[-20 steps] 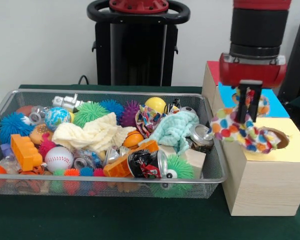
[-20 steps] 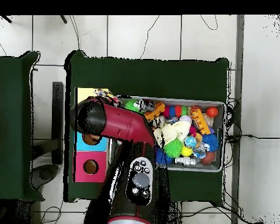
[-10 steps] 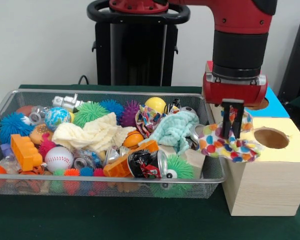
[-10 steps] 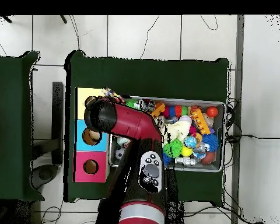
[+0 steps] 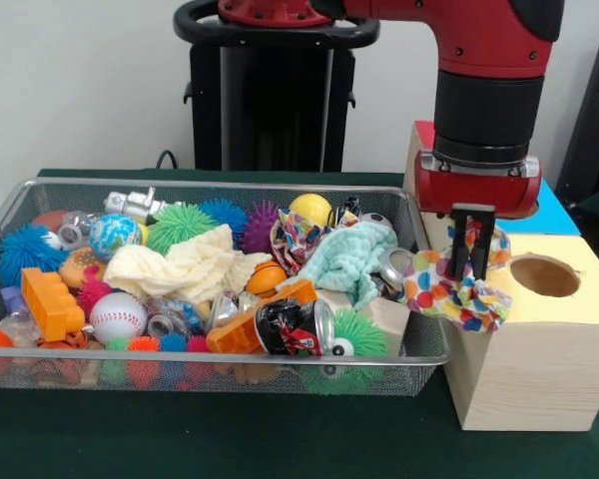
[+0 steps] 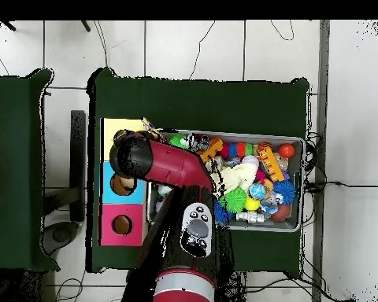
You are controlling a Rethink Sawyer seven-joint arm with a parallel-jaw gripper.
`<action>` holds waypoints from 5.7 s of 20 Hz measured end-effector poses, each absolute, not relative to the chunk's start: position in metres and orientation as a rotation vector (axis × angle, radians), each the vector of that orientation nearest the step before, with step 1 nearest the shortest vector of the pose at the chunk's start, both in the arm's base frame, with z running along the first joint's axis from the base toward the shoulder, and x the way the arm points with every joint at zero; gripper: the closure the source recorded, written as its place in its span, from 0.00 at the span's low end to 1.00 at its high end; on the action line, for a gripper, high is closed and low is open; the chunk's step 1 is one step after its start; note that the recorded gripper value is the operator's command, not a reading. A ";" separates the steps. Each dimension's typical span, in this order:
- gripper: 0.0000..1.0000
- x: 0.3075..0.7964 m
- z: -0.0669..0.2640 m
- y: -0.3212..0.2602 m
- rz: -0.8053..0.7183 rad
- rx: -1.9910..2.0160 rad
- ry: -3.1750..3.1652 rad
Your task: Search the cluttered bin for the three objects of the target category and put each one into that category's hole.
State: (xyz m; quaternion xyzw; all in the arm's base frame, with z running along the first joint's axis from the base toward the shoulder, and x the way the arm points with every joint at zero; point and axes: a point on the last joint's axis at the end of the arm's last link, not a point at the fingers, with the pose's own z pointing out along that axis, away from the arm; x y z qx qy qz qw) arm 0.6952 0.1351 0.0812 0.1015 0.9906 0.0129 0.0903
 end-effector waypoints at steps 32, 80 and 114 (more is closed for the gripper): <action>1.00 0.685 0.096 0.171 -0.114 0.181 2.977; 1.00 0.689 0.053 0.214 -0.014 0.163 2.780; 1.00 0.676 0.024 0.224 -0.098 0.085 2.870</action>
